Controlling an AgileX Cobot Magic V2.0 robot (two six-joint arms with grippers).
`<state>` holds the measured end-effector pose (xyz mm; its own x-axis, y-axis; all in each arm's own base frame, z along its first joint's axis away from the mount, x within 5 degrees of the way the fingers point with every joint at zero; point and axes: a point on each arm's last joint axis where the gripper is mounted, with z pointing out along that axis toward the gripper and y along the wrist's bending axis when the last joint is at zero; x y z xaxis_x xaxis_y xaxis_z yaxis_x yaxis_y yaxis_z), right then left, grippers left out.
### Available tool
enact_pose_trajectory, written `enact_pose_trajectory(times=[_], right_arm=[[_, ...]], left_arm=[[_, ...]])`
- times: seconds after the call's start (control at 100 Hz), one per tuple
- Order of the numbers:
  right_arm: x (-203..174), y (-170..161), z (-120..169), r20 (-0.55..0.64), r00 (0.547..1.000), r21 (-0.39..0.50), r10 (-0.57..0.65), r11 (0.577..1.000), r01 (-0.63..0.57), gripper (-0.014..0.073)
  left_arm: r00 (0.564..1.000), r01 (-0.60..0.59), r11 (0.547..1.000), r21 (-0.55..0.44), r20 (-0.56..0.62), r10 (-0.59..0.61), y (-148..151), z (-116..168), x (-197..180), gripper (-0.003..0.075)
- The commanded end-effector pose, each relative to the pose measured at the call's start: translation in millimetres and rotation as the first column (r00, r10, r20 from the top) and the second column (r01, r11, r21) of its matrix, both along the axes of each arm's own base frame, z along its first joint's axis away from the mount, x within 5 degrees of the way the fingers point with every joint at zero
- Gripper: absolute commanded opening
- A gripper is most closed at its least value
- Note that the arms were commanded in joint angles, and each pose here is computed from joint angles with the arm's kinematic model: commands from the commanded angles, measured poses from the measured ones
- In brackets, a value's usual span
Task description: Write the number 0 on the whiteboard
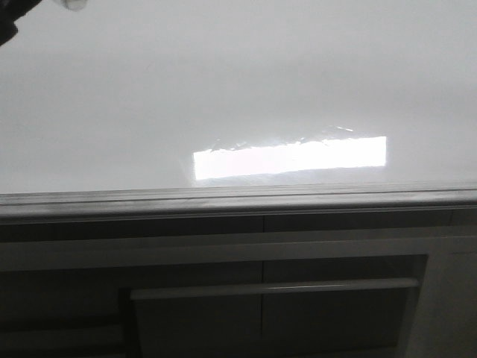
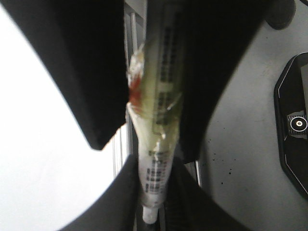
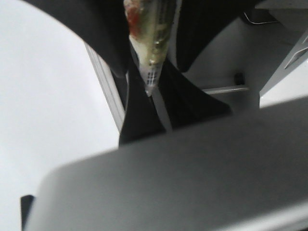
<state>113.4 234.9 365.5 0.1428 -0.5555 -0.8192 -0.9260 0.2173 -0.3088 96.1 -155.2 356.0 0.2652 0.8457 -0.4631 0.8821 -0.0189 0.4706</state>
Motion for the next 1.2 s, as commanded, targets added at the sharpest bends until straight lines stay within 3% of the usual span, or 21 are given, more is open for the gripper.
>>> enact_pose_trajectory(times=[0.0,0.09,0.26,0.57,0.76,1.19], right_arm=[[0,-3,12,0.058,0.998,0.015,0.002,1.0,-0.003,0.0166],[1,-4,11,0.079,0.997,-0.012,0.005,1.0,-0.004,0.0196],[1,-4,11,0.079,0.997,-0.012,0.005,1.0,-0.004,0.033],[1,-4,10,0.078,0.997,-0.014,0.005,1.0,-0.004,0.0327],[1,-4,17,0.105,0.995,0.039,-0.001,0.999,-0.003,0.0325],[0,-6,20,0.114,0.993,0.058,-0.004,0.998,-0.003,-0.0015]], left_arm=[[0.997,0.011,0.992,-0.127,0.074,-0.001,-4,20,1,-0.002],[0.997,0.011,0.992,-0.127,0.074,-0.001,-4,20,1,-0.002],[0.997,0.011,0.992,-0.127,0.074,-0.001,-4,20,1,-0.002],[0.997,0.011,0.992,-0.127,0.074,-0.001,-4,20,1,-0.002],[0.997,0.01,0.992,-0.126,0.073,-0.001,-4,20,1,-0.002],[0.998,0.009,0.993,-0.12,0.07,-0.001,-3,19,1,-0.002]])
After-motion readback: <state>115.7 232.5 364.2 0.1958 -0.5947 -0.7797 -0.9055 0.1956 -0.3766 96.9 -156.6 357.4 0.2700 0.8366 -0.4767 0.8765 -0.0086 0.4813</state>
